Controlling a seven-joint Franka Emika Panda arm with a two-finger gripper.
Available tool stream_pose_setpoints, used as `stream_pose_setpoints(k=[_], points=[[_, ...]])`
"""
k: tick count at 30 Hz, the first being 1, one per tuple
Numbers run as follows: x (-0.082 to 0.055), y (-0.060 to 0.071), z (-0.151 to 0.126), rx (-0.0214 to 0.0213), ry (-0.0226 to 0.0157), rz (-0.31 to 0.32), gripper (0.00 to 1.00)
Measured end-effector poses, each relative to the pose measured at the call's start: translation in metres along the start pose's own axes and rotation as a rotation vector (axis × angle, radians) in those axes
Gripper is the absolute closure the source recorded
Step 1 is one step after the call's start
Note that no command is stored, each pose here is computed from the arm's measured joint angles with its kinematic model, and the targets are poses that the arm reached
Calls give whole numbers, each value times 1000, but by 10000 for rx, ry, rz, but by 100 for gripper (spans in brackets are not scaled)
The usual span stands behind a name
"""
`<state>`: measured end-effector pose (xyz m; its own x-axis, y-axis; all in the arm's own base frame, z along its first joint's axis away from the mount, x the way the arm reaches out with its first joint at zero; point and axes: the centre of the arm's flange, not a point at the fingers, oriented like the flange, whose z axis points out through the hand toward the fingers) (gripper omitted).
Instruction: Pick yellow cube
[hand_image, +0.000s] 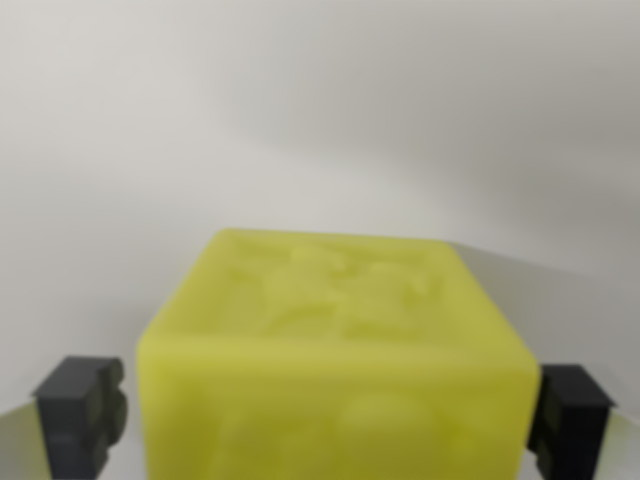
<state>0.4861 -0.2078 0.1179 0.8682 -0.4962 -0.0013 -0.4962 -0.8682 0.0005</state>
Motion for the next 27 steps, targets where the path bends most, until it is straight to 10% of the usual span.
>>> stream_pose_setpoints(k=[2, 3, 27], points=[[0, 0, 0, 0, 0, 2, 0], [0, 0, 0, 0, -1, 2, 100], [0, 0, -51, 8, 4, 11, 100]])
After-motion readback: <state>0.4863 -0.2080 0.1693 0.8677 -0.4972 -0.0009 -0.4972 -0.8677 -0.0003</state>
